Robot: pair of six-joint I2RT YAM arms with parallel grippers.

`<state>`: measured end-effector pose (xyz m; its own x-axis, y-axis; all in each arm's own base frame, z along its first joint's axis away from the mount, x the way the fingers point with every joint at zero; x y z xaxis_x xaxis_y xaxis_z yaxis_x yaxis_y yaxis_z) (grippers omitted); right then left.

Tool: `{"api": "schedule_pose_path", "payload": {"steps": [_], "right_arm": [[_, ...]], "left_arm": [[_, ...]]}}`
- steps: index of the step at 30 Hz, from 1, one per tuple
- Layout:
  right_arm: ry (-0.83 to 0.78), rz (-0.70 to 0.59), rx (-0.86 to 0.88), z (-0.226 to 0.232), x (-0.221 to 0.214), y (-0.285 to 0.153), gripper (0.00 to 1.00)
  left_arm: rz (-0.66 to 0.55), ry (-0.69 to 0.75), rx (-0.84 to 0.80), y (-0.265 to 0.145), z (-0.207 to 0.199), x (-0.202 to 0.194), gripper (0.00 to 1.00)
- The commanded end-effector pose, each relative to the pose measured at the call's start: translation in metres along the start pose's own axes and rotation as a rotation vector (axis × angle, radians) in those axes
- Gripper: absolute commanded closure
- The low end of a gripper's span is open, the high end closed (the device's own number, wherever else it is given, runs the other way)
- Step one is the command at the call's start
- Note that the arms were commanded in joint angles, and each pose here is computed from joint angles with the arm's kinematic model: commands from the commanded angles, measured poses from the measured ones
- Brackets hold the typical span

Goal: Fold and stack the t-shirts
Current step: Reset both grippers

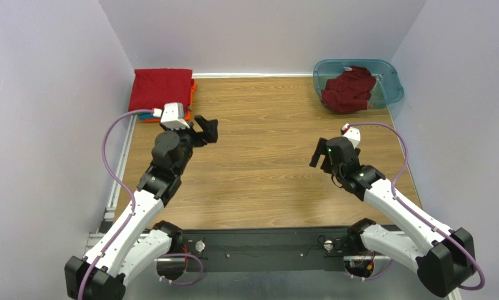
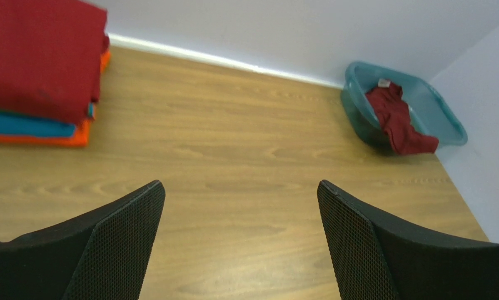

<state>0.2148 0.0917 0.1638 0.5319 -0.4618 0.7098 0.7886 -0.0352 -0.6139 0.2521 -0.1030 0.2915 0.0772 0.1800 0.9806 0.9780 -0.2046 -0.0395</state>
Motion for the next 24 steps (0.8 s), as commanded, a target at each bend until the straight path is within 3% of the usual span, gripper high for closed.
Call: {"api": "schedule_pose_path", "payload": {"steps": [1, 7, 16, 24], "right_arm": [[0.115, -0.120, -0.088, -0.014, 0.007, 0.000, 0.00], [0.142, -0.150, -0.094, -0.023, 0.003, -0.003, 0.00], [0.129, -0.126, -0.122, -0.030, -0.009, 0.004, 0.00], [0.099, -0.081, -0.004, -0.015, -0.010, 0.006, 0.00]], "left_arm": [[0.038, -0.074, -0.002, -0.008, -0.003, -0.027, 0.02], [0.106, -0.137, 0.063, -0.024, 0.007, -0.072, 0.02], [0.096, -0.133, 0.230, -0.033, 0.029, -0.082, 0.02], [0.121, -0.099, 0.265, -0.031, 0.033, -0.087, 0.02]]}}
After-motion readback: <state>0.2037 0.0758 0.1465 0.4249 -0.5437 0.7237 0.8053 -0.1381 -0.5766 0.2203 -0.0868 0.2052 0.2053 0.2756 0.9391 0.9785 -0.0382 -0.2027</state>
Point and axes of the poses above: each gripper's point midway between its finger pads, its own y axis out along the fingers, its own z axis along the line the jaws close on, x = y × z, the point moved 7 cm from there along -y, back along the fingers, and after that the axes turned 12 degrees about y, right-handed, at the moved point
